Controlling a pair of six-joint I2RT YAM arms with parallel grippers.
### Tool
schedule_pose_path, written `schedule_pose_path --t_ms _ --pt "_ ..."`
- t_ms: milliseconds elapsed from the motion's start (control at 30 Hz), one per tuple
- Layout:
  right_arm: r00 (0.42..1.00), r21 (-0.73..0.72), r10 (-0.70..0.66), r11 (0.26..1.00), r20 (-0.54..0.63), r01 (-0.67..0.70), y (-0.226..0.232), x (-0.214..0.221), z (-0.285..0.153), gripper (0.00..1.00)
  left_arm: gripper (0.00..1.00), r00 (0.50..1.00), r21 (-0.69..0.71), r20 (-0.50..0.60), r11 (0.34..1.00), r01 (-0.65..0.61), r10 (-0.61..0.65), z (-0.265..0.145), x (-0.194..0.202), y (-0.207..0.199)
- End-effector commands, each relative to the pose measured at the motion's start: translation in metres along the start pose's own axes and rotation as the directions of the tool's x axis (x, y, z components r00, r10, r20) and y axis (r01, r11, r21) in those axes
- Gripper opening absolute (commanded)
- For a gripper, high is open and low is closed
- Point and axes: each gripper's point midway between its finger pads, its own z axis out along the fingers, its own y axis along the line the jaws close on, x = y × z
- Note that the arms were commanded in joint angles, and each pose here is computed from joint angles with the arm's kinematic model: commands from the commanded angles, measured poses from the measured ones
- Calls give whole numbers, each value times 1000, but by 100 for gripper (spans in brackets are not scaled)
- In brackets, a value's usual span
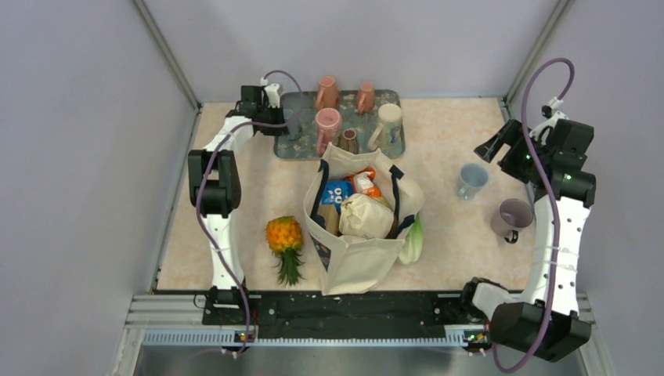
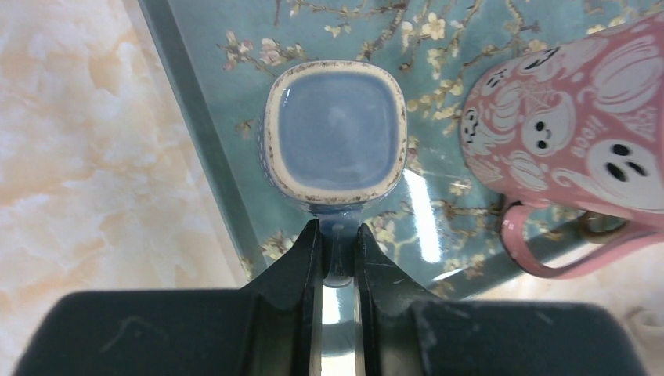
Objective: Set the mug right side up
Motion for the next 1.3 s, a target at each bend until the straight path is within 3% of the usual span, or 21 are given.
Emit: schedule_pose_path --t_ms 0,333,567,700,867,1067,1267 --pt "998 -169 -4 985 65 15 51 -10 -9 82 0 982 55 160 995 88 -96 -57 -65 -24" --pt "999 -388 2 922 41 14 128 5 -5 82 0 963 155 187 974 168 -195 -95 -89 -44" --pt "999 -551 -18 833 46 41 206 16 -10 82 0 930 268 282 950 161 -237 -159 -136 -83" --pt "998 -672 -41 737 53 66 263 23 -12 82 0 911 288 367 954 81 -188 -205 -165 -103" --pt "998 -781 -42 622 36 55 325 33 -10 82 0 908 397 375 917 25 -187 -251 -180 -141" --pt "996 -875 58 483 62 27 366 17 -17 82 0 894 449 429 889 -89 -128 -313 -196 -193" --pt "993 -952 106 307 46 11 399 12 -35 82 0 923 602 362 788 -124 -131 -342 -181 -252"
